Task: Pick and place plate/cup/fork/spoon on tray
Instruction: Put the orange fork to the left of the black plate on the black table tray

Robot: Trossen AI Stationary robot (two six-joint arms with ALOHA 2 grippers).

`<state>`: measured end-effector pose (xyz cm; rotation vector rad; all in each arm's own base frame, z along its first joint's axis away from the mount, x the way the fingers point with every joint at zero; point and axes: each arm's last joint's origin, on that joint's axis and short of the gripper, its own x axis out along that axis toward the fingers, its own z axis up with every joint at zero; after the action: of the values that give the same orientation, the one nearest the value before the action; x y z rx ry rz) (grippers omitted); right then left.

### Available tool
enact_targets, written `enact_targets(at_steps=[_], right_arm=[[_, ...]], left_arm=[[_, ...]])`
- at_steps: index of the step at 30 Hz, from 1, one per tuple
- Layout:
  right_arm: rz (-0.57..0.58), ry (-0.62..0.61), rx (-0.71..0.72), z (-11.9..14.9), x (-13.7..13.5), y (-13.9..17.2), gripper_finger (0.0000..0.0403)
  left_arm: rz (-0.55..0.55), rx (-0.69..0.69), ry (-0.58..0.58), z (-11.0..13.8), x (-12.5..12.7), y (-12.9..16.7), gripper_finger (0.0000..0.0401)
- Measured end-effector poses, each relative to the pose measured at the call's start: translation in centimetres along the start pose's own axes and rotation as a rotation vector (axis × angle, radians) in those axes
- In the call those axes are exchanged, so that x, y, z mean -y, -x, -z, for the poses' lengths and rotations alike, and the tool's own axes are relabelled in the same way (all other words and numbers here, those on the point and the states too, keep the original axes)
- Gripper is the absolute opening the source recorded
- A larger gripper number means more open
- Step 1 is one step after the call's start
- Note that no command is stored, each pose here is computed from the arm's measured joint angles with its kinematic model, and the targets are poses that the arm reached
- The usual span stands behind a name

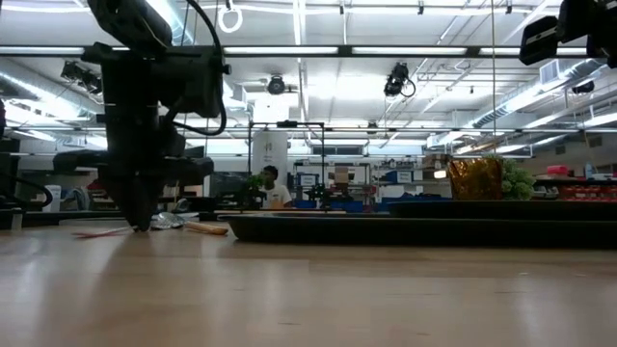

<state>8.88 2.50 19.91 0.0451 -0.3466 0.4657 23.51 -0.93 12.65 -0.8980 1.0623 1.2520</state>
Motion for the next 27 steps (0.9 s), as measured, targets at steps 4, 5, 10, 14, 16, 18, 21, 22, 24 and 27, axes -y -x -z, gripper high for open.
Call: enact_targets(at_steps=[4, 5, 10, 14, 16, 18, 21, 22, 24, 27], right_arm=[[0.000, -0.014, 0.000, 0.0, 0.0, 0.0, 0.0088], [0.000, -0.014, 0.000, 0.0, 0.0, 0.0, 0.0088], [0.002, -0.014, 0.000, 0.0, 0.0, 0.0, 0.0088], [0.019, -0.014, 0.001, 0.0, 0.1, 0.0, 0.0088], [0.026, -0.014, 0.002, 0.0, 0.1, 0.0, 0.0088], [0.036, -0.015, 0.002, 0.0, 0.1, 0.0, 0.0088], [0.036, -0.014, 0.002, 0.0, 0.1, 0.0, 0.0088], [0.036, -0.015, 0.002, 0.0, 0.1, 0.0, 0.0088], [0.036, -0.014, 0.002, 0.0, 0.1, 0.0, 0.0088], [0.036, -0.014, 0.002, 0.0, 0.1, 0.0, 0.0088]], left_arm=[[-0.006, -0.003, 0.006, 0.0, -0.1, 0.0, 0.0011], [-0.007, -0.004, 0.010, 0.0, -0.1, 0.0, 0.0012], [-0.013, -0.043, -0.010, 0.0, 0.5, 0.8, 0.0020], [0.045, -0.027, -0.027, -0.6, 2.4, 3.2, 0.0012], [0.077, 0.051, -0.027, -0.9, 3.2, 4.4, 0.0013], [0.120, 0.121, -0.015, -1.3, 4.1, 5.6, 0.0016], [0.196, 0.202, -0.016, -2.0, 5.4, 7.3, 0.0017], [0.219, 0.229, -0.017, -2.2, 5.8, 7.8, 0.0016], [0.294, 0.293, -0.002, -2.8, 6.9, 8.9, 0.0015], [0.423, 0.377, 0.014, -3.3, 8.3, 9.8, 0.0016]])
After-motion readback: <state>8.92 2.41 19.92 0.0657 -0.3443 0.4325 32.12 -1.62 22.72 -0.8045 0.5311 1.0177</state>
